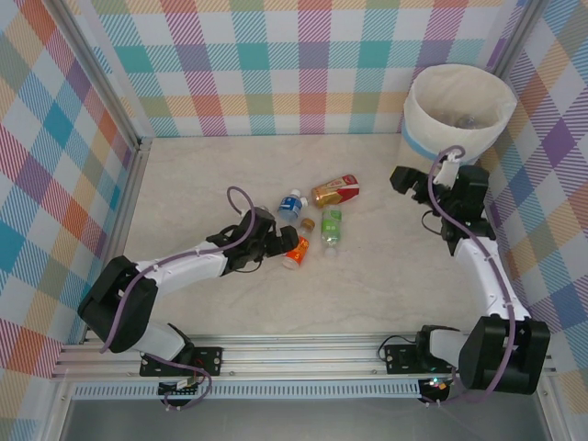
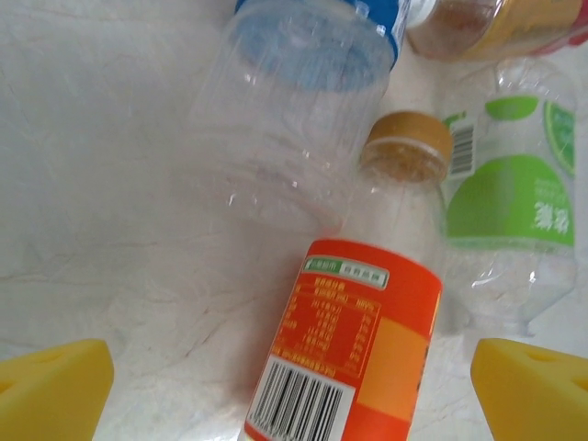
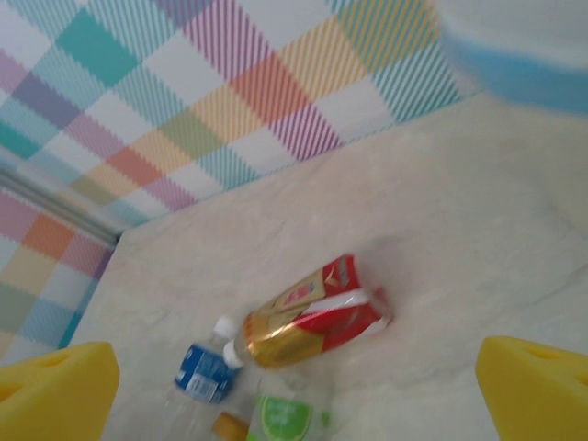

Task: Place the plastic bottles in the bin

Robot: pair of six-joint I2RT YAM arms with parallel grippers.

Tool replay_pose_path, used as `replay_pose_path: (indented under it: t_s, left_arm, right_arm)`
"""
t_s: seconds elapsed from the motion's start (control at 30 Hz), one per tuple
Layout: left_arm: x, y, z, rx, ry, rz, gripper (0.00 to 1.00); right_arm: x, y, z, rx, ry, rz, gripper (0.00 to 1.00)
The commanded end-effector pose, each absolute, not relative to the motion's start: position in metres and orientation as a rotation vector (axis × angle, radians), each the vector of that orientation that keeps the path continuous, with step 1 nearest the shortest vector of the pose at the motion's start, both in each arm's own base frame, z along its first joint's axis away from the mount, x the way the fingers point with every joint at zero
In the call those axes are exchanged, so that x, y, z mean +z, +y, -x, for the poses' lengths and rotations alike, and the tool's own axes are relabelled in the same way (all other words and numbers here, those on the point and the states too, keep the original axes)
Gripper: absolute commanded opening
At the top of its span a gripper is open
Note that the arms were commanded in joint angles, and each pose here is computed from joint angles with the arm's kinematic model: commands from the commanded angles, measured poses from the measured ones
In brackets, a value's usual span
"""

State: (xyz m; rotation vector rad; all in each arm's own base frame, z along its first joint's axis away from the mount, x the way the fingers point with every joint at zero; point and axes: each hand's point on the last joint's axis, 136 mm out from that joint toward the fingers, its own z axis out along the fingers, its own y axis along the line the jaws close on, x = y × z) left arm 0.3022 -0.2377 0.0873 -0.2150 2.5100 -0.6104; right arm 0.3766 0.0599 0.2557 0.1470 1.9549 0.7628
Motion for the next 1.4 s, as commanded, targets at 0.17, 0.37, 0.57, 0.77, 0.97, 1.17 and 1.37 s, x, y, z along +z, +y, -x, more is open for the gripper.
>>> replay_pose_path:
  t_s: [0.17,0.37,0.57,0.77,0.97,1.17,1.37]
  left_arm:
    - [0.076,-0.25,-0.279,-0.49,2.618,-0.056,1.0]
    - [0.066,-0.263,-0.294,-0.392,2.619,-0.169,1.0]
    - [0.048,-0.286,-0.275,-0.375,2.638,-0.38,0.95]
    - [0.034,-0.293,-0.268,-0.267,2.637,-0.475,0.84]
    - [0.03,-0.296,-0.262,-0.304,2.658,-0.49,0.63]
    - [0.036,-0.298,-0.256,-0.373,2.641,-0.494,0.54]
    - [0.069,-0.31,-0.254,-0.527,2.53,-0.518,0.44]
  right_arm:
    - [0.255,0.098,-0.352,0.901,1.921,-0.037,1.0]
    - [0.257,0.094,-0.357,0.88,1.897,-0.075,1.0]
    - [0.259,0.092,-0.358,0.859,1.901,-0.077,1.0]
    - [0.247,0.09,-0.36,0.847,1.917,-0.1,1.0]
    - [0.242,0.092,-0.361,0.851,1.953,-0.086,1.0]
    - [0.232,0.098,-0.36,0.886,1.989,-0.073,1.0]
    - [0.227,0.105,-0.361,0.939,2.006,-0.071,1.0]
